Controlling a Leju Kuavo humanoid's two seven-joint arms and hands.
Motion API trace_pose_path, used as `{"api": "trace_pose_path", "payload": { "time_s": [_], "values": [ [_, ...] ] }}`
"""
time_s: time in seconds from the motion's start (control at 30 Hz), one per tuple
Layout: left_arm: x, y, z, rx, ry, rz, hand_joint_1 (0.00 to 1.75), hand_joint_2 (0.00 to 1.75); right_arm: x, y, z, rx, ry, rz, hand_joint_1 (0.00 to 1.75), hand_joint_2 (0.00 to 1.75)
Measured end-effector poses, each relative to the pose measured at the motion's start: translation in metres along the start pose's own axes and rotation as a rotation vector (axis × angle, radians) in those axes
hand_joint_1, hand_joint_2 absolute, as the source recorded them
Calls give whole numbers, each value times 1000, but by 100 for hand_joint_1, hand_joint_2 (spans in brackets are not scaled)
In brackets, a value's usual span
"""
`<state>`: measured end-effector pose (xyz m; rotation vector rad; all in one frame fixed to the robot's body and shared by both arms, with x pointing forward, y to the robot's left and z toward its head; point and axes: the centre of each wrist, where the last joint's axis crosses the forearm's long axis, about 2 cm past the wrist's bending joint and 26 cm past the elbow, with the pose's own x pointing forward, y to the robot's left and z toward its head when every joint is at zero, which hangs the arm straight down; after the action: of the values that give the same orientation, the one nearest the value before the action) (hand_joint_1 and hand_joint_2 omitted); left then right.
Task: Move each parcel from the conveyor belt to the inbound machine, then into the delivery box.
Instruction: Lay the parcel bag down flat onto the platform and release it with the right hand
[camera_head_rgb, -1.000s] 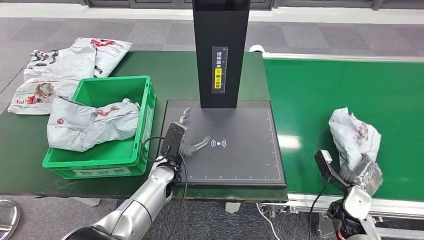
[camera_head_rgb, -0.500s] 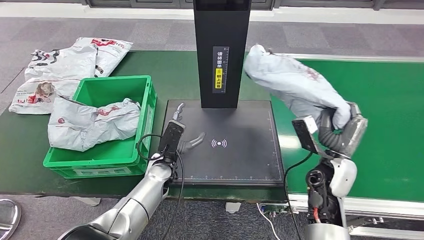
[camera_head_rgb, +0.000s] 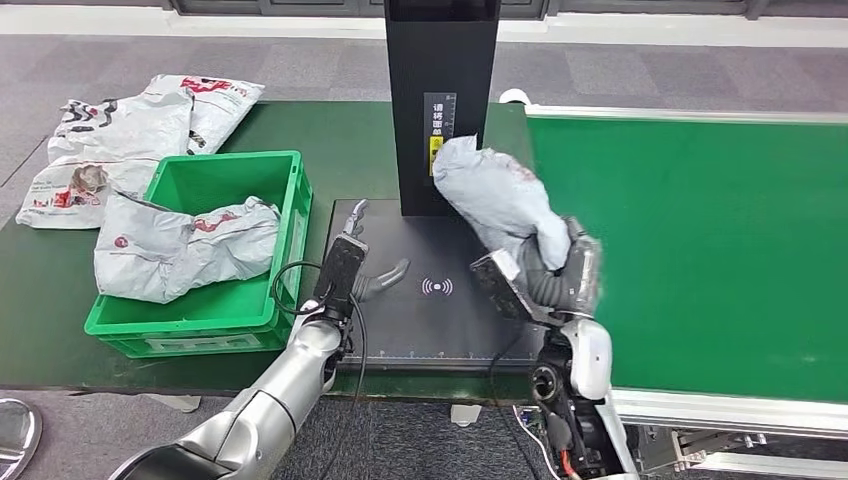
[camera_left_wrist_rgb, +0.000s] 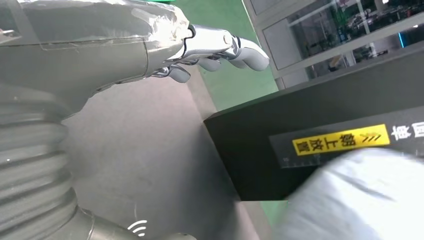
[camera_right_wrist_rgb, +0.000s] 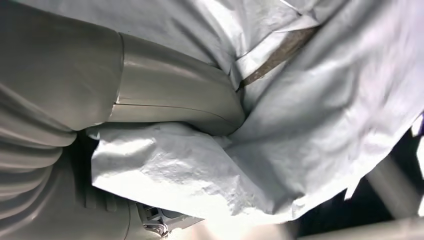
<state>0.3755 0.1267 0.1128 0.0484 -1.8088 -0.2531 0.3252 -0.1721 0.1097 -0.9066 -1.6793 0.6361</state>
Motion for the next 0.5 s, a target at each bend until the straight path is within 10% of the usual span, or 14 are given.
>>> {"api": "trace_pose_path", "payload": {
  "time_s": [0.2, 0.23, 0.37, 0.5],
  "values": [
    [1, 7, -5, 37, -9, 32, 0, 175, 5, 34, 24, 354, -14, 21, 175, 175],
    [1, 8, -5, 46, -11, 39, 0, 175, 3, 38, 27, 403, -13, 34, 158, 175],
    [1, 13, -8, 80, -16, 59, 0, 175, -7, 48, 36, 505, -26, 77, 0, 175],
    [1, 17, -9, 105, -26, 70, 0, 175, -13, 48, 39, 516, -34, 77, 0, 175]
  ]
}}
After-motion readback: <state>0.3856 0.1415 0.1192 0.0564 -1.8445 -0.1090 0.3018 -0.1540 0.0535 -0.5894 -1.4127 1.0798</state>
